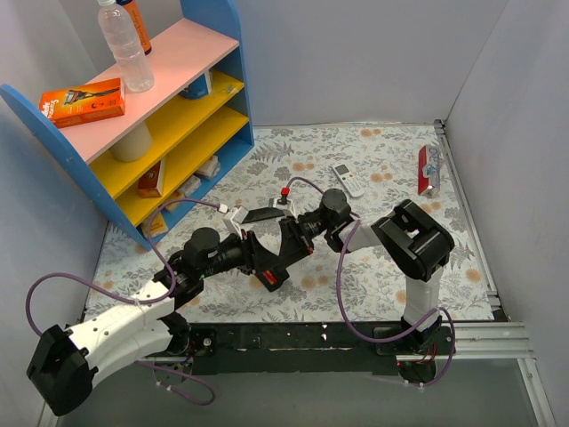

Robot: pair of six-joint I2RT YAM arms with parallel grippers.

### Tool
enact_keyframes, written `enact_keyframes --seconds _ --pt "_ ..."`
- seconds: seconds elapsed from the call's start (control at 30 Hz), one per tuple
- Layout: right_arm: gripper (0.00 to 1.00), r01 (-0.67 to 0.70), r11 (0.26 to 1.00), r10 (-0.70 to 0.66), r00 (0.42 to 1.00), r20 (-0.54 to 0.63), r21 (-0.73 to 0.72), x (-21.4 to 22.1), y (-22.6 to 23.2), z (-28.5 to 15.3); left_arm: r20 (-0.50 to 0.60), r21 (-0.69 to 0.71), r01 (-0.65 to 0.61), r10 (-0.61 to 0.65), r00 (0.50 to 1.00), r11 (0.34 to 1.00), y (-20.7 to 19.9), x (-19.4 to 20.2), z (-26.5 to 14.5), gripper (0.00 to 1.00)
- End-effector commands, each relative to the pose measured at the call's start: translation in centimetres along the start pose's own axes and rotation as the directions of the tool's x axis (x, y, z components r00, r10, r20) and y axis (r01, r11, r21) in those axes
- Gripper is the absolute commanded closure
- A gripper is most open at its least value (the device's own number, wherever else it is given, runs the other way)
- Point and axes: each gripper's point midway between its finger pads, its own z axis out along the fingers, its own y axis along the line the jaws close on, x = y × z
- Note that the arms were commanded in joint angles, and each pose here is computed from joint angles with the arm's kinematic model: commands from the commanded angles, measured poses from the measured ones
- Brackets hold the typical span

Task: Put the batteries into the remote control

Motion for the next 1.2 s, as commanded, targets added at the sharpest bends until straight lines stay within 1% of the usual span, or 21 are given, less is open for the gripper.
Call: enact_keyframes --seconds 0.0,0.17,0.23,0.3,0.37,0.43,0.57,0.7,0.73,0.77,0.87,0.97,1.03,1.1,1.17 --pt "0.99 0.577 0.817 -0.576 0.817 0.020 -0.019 -2.1 3.6 -0.4 0.004 0.031 -0.008 0.007 1.000 1.000 -1.0 -0.3 -0.6 0.69" --pt "0.99 0.577 0.817 -0.576 0.817 0.021 -0.017 -2.1 3.6 -0.4 0.004 0.036 -0.002 0.002 1.000 0.999 -1.1 -0.2 -0.9 0.74" --pt "0.99 0.578 0.816 -0.578 0.816 0.022 -0.015 -2.1 3.6 -0.5 0.007 0.036 -0.002 0.002 1.000 0.999 -1.1 -0.2 -1.0 0.79" --pt "0.99 0.578 0.816 -0.578 0.816 0.023 -0.015 -2.2 3.6 -0.5 0.010 0.041 -0.005 0.004 1.000 0.999 -1.2 -0.3 -1.0 0.83" --pt "0.99 0.579 0.815 -0.579 0.815 0.023 -0.015 -2.2 3.6 -0.5 0.007 0.049 -0.005 0.005 1.000 0.999 -1.3 -0.2 -0.9 0.94" --pt "0.99 0.579 0.815 -0.579 0.815 0.023 -0.016 -2.2 3.7 -0.4 0.006 0.057 -0.007 0.006 1.000 0.998 -1.5 -0.3 -0.9 1.00" --pt "0.99 0.579 0.815 -0.579 0.815 0.029 -0.008 -2.4 3.7 -0.6 0.015 0.062 -0.020 0.019 1.000 0.998 -1.8 -0.7 -1.0 1.00" --pt "0.99 0.586 0.810 -0.586 0.808 0.061 0.020 -3.4 4.1 -1.0 0.062 0.013 -0.062 0.061 0.996 0.998 -1.6 -1.8 -1.6 1.00" --pt "0.99 0.588 0.809 -0.588 0.807 0.061 0.021 -3.5 4.2 -1.1 0.100 0.001 -0.079 0.078 0.992 0.997 -1.7 -2.6 -2.0 1.00" --pt "0.99 0.587 0.809 -0.588 0.807 0.064 0.024 -3.6 4.3 -1.1 0.098 -0.015 -0.081 0.082 0.992 0.997 -1.6 -2.6 -2.2 1.00" --pt "0.99 0.586 0.810 -0.586 0.807 0.066 0.024 -3.8 4.4 -1.1 0.130 -0.009 -0.109 0.110 0.985 0.994 -2.2 -3.5 -2.6 1.00" --pt "0.99 0.587 0.809 -0.588 0.806 0.066 0.024 -3.8 4.4 -1.1 0.123 -0.003 -0.110 0.109 0.986 0.994 -2.2 -3.4 -2.4 1.00" --pt "0.99 0.591 0.806 -0.591 0.804 0.066 0.024 -3.8 4.5 -1.1 0.123 -0.025 -0.100 0.102 0.987 0.995 -1.6 -3.3 -2.2 1.00" --pt "0.99 0.592 0.805 -0.593 0.803 0.068 0.028 -3.9 4.6 -1.2 0.146 -0.079 -0.074 0.085 0.986 0.994 -0.6 -3.7 -2.2 1.00" --pt "0.99 0.591 0.806 -0.592 0.803 0.071 0.033 -3.8 4.7 -1.3 0.154 -0.087 -0.073 0.086 0.984 0.994 -0.5 -3.9 -2.3 1.00"
